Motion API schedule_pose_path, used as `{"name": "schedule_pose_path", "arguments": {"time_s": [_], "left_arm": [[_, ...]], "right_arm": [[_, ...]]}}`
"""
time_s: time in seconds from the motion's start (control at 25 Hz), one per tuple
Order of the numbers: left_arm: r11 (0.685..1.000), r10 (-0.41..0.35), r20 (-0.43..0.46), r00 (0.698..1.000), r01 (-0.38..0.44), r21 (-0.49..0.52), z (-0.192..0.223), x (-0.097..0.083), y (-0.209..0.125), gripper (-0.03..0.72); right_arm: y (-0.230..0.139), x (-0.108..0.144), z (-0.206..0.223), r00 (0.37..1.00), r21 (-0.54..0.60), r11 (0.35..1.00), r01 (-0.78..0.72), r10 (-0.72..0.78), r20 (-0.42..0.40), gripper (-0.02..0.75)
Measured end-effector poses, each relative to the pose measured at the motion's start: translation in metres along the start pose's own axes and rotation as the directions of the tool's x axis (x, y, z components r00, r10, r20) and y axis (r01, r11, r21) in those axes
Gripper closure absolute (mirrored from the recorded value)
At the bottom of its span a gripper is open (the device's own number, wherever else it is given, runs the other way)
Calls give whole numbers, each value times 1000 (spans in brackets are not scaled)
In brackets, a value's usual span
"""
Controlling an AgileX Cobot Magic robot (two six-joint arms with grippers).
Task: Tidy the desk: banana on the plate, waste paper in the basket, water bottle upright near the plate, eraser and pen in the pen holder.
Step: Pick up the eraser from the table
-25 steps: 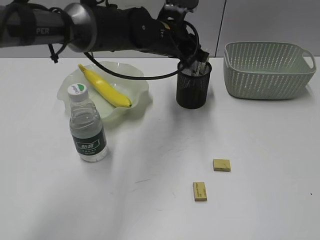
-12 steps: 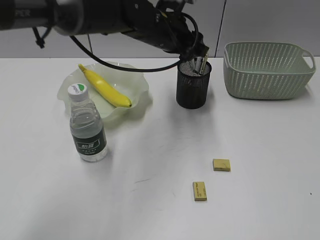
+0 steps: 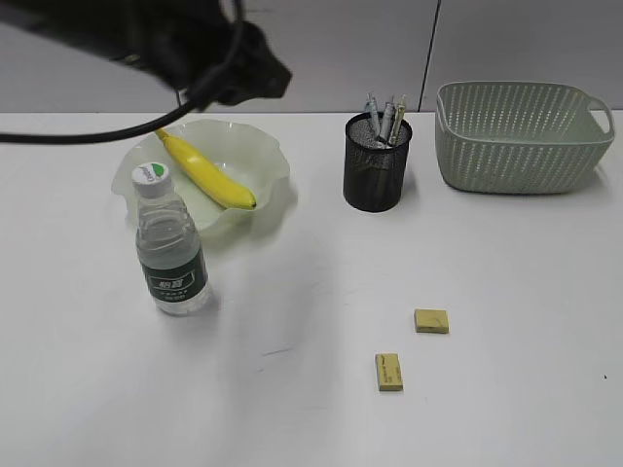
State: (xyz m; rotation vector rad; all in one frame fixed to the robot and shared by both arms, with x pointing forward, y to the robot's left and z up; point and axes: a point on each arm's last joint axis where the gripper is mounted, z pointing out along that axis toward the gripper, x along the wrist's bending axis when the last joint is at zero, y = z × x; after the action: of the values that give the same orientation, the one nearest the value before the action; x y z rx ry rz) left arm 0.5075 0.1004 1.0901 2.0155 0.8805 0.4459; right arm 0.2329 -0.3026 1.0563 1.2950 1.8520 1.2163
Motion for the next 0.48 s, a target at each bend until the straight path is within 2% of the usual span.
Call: {"name": "schedule_pose_path", "arguments": {"time_s": [0.28, 0.48], "left_arm": [[992, -110, -8, 994, 109, -55, -139, -24, -88, 387], [985, -159, -156, 975, 167, 41, -205, -23, -143, 387]], "right_arm": [[0, 0, 0, 1000, 0, 1000, 0, 0, 0, 462], [0, 0, 0, 1000, 0, 1000, 0, 0, 0, 462]]}}
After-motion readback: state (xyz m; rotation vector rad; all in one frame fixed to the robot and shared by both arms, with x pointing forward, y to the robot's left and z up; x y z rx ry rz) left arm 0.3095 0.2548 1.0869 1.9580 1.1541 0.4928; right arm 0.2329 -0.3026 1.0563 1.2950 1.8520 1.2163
